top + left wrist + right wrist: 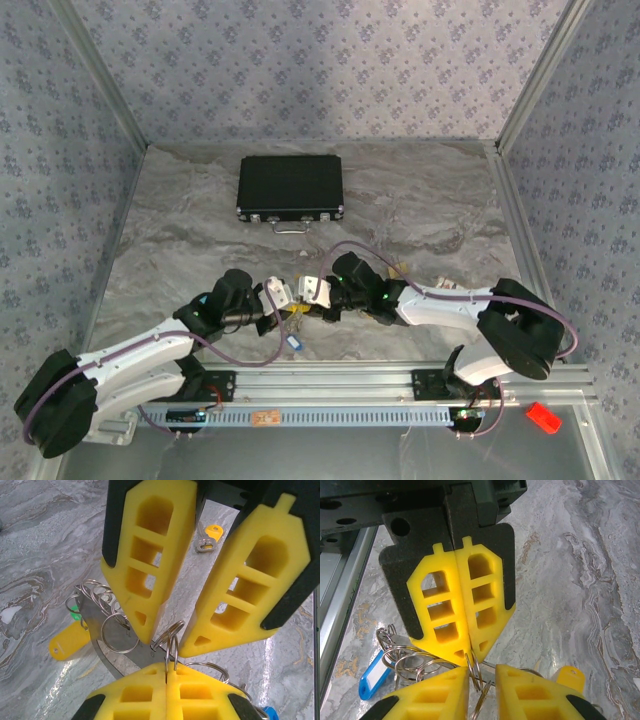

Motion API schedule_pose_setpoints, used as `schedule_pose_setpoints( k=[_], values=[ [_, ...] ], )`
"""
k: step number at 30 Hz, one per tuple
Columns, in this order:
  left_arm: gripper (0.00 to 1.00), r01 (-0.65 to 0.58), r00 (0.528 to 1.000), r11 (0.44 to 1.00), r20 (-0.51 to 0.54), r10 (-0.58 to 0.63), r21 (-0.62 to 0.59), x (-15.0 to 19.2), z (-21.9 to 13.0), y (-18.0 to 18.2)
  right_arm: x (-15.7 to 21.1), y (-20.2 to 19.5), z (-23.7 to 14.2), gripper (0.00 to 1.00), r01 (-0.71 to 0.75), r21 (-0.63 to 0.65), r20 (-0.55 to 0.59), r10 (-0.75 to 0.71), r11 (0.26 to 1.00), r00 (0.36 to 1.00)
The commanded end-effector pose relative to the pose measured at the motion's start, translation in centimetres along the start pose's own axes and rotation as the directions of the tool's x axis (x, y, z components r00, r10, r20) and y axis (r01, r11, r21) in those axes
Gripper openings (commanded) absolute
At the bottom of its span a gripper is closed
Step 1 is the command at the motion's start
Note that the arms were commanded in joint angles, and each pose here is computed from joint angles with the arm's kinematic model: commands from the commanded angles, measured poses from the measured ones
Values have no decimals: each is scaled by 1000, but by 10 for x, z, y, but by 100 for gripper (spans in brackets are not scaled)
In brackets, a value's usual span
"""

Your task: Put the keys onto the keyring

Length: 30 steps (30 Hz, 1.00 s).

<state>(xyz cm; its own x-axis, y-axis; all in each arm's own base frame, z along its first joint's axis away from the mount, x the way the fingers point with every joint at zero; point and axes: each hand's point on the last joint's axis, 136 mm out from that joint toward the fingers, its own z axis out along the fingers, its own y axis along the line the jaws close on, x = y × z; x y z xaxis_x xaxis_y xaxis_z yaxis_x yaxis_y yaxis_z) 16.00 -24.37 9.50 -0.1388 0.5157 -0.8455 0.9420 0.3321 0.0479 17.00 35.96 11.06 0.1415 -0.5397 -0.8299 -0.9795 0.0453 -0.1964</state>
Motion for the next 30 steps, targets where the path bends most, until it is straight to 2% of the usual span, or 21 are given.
schedule_pose_setpoints(
  k=[1,10,16,24,28,30],
  values=[
    [0,-39,995,999,97,37,17,-32,-4,-1,-6,1,6,23,24,-17,11,-23,1000,1000],
    [0,-44,992,999,116,41,20,-30,-2,-3,-6,3,-3,25,-12,-33,113,15,999,993],
    [0,-35,994,999,102,31,36,-28,1,-4,-5,3,-2,23,30,-37,100,-26,999,995],
    [0,-33,993,999,115,29,35,-30,1,-4,6,3,0,14,38,-38,52,-36,999,998],
    [0,-33,990,999,138,28,28,-33,-1,-4,5,2,1,0,41,-39,54,-39,998,998],
    [2,-33,988,999,153,30,17,-33,-2,-3,2,3,0,0,40,-48,69,-36,998,997]
  ],
)
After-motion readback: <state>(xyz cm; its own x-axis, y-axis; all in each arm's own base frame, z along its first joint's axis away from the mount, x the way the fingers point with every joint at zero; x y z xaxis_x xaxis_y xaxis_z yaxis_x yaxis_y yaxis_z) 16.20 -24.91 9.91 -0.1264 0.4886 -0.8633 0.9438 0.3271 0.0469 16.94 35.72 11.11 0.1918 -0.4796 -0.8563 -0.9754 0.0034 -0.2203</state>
